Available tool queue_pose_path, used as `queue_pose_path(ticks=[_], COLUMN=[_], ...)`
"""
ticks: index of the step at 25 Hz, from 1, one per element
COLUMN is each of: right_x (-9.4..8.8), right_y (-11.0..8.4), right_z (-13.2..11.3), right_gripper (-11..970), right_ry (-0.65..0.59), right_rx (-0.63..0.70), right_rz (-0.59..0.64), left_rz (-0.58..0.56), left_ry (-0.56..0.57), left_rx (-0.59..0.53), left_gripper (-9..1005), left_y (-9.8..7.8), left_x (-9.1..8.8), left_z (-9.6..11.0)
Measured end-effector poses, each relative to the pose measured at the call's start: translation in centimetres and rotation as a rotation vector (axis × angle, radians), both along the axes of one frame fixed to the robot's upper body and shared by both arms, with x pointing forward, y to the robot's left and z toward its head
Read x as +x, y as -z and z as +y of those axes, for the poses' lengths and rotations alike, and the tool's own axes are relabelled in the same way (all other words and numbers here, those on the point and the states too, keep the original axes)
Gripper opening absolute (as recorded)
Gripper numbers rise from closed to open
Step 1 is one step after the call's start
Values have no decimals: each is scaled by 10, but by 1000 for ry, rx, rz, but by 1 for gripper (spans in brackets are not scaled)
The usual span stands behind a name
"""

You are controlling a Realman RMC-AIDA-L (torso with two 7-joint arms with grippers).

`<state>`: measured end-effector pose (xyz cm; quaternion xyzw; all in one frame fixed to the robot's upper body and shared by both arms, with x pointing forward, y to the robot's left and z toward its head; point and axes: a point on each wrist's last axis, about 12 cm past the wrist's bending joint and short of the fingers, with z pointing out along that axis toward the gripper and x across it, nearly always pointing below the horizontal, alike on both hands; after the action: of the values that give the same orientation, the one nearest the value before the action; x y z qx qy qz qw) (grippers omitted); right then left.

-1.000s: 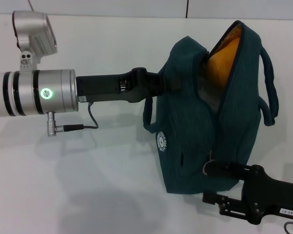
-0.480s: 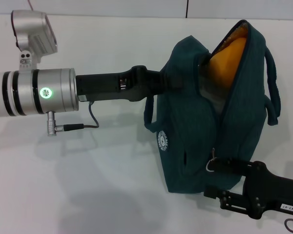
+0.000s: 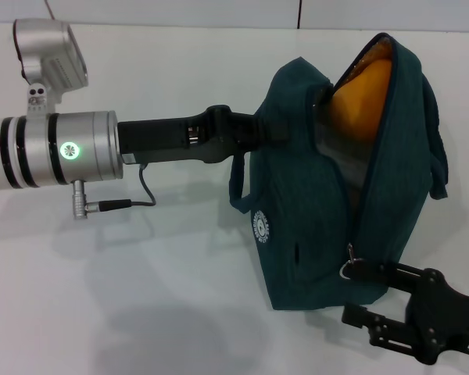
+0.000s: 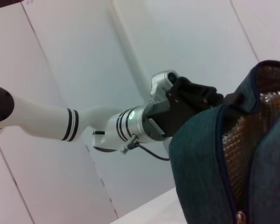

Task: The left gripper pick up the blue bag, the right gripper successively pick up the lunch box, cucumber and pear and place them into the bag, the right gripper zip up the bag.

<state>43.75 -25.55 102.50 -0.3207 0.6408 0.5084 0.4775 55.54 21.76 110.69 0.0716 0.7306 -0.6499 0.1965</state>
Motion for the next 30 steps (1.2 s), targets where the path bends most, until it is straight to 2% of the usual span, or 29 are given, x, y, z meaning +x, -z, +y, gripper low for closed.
queue_pose_path(ticks=[9,13,19,30], right_x=[-13,-15,-8,7], right_y=[0,0,0,1], right_z=[-13,-19,-20,-4], right_gripper=[647,648,646,646], right_ry=[18,68,92,41], right_rx=[15,24,12,-32], right_rz=[-3,-14,-19,-23], left_rz=[0,2,2,0], left_ry=[-4,-4,-2,2], left_rx=[3,3,3,2], left_gripper=[38,38,38,38], left_y=[0,0,0,0], left_x=[1,1,1,1], left_z=[0,0,0,-1])
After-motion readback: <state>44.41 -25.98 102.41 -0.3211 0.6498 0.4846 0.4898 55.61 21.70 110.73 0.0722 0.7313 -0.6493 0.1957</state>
